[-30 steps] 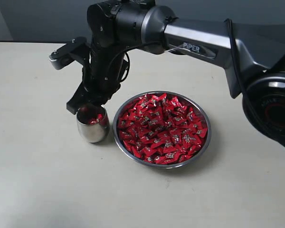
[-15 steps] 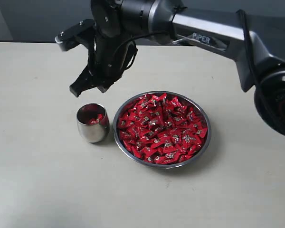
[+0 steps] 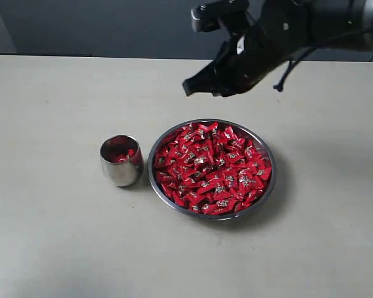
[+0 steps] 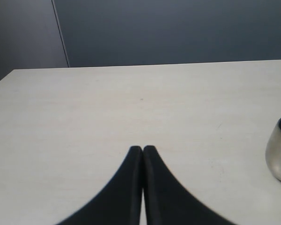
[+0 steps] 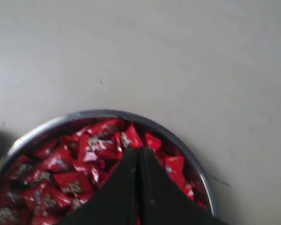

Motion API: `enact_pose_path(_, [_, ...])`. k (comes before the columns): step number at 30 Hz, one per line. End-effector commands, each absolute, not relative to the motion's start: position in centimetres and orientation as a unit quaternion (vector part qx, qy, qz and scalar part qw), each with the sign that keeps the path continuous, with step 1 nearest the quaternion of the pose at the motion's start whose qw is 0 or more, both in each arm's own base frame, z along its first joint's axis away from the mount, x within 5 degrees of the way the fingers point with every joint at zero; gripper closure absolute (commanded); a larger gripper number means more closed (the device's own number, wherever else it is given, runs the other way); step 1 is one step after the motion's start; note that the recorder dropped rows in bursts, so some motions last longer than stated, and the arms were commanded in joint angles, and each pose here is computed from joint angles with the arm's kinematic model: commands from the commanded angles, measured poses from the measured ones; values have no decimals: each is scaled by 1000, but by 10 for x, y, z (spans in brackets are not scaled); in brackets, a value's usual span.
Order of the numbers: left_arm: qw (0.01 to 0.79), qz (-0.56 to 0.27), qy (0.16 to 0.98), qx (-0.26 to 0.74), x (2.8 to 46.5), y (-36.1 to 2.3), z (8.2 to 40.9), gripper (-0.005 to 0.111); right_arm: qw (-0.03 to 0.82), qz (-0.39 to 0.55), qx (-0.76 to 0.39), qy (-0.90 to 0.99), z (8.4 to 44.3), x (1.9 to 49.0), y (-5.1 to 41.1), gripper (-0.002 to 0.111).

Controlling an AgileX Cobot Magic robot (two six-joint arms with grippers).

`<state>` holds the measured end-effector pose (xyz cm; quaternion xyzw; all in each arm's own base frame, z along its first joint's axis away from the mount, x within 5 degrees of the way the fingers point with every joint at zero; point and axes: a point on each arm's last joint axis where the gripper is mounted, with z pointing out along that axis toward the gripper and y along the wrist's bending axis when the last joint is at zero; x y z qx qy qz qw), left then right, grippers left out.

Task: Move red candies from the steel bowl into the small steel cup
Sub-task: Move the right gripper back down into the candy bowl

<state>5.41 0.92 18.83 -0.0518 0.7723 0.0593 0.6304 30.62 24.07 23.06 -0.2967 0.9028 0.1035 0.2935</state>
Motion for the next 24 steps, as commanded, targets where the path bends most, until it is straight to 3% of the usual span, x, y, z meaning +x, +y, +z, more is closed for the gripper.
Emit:
enact_pose_path(1, [631,58,771,-52,54,9,187,106,284,79,-340,893,215,295,224,108])
enact_pose_path(10, [631,58,771,-52,54,9,187,106,192,35,-489,850,181,285,249,109])
enact_pose_path(19, [631,58,771,-52,54,9,187,106,164,42,-527,833,174,281,265,109])
enact_pose_path(24, [631,58,771,-52,54,9,187,106,164,39,-548,819,171,282,266,90])
